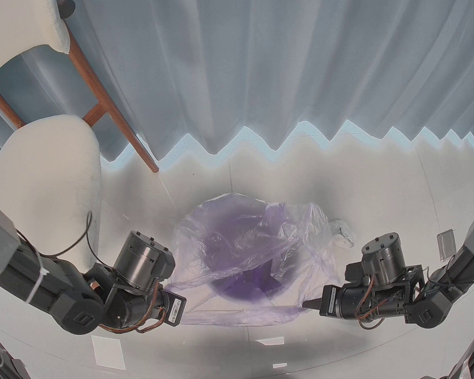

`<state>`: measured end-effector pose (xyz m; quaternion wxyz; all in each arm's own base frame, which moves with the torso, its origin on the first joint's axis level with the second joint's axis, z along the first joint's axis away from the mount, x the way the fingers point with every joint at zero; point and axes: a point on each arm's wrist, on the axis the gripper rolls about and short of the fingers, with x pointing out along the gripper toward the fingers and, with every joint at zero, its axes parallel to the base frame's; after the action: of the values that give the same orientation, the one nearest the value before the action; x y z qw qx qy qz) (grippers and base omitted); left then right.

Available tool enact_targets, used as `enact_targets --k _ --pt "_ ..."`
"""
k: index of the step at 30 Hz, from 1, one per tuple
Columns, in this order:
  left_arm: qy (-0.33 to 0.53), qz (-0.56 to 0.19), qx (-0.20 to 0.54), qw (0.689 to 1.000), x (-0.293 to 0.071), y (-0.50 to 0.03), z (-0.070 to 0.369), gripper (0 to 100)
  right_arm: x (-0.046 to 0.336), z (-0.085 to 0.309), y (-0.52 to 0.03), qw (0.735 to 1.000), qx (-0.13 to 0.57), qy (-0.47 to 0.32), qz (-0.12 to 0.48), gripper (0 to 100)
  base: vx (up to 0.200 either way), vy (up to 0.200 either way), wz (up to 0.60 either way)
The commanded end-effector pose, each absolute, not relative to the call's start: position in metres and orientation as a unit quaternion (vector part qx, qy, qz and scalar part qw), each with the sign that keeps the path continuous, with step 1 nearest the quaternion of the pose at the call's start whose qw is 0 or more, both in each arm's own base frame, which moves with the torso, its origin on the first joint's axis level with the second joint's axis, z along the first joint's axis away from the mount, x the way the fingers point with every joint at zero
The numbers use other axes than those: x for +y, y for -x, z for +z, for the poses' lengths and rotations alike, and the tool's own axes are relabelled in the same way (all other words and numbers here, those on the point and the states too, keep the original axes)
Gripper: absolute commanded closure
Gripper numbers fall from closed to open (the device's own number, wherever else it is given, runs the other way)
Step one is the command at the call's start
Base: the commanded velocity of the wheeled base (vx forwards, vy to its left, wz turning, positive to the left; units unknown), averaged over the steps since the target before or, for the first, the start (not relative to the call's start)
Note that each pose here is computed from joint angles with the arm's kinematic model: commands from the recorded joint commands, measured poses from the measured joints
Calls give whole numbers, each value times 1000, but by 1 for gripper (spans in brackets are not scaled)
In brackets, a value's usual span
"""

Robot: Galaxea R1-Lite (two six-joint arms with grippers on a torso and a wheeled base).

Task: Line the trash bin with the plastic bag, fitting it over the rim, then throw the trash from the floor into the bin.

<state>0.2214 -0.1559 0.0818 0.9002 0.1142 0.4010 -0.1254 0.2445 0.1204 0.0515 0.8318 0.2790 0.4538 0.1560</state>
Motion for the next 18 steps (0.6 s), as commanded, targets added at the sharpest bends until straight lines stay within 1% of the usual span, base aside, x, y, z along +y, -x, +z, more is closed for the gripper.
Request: enact_targets --k 1,5,8,14,18 --pt "-142 -118 440 879 -163 -228 44 100 126 21 -238 816 500 -256 136 100 0 0 0" --pt "-155 -97 446 876 -164 -236 24 100 127 6 -240 817 507 -248 119 100 0 0 0" --pt "-155 -93 444 878 -166 -241 14 100 126 -4 -242 822 502 -244 107 100 0 0 0" --pt "-150 -73 425 890 -167 -251 1 100 127 -22 -249 851 456 -245 89 100 0 0 0" --pt "-148 -64 412 897 -168 -254 -4 100 126 -29 -246 858 443 -244 89 100 0 0 0"
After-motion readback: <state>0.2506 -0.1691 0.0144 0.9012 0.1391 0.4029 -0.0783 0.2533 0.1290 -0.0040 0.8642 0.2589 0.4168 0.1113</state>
